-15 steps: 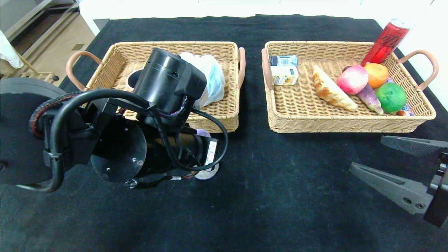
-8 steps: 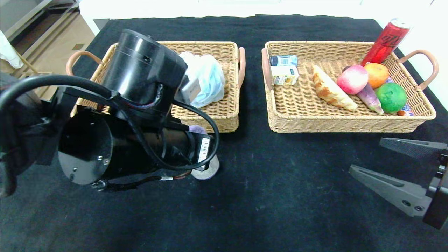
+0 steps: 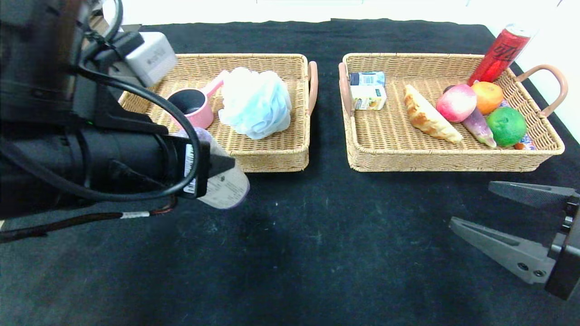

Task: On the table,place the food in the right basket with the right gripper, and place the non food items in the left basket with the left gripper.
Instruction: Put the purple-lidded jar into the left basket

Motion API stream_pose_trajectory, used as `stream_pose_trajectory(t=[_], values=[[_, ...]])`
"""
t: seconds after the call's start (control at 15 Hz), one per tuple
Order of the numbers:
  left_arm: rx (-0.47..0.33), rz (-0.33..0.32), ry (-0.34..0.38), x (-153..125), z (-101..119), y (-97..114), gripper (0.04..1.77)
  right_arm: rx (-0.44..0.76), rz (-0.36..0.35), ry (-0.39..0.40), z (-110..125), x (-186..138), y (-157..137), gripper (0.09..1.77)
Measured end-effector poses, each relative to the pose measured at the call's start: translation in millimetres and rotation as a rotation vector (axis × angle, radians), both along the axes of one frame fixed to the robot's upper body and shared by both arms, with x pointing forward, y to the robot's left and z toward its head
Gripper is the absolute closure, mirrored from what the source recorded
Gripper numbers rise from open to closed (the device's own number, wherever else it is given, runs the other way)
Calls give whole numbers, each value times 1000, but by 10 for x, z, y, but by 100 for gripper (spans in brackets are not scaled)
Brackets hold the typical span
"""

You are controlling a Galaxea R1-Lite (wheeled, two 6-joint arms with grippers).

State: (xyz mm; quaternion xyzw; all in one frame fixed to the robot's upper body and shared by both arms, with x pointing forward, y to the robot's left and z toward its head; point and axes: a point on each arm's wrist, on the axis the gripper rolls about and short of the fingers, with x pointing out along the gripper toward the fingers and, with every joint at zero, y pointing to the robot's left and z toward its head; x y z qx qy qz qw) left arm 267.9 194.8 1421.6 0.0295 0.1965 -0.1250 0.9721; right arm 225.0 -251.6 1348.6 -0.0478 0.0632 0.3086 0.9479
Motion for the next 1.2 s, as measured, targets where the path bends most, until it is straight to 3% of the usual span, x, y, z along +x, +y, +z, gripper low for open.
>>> stream_pose_trajectory(t=[0.4,0.67,1.2], values=[[22,140,-98,86,231,446,89,-2,5,2,-8,-1,10,15],[43,229,-186,285,323,620,89,-4,4,6,-14,6,13,15],[108,399,-251,874,243,902,89,-6,-1,13,-27,23,18,15]])
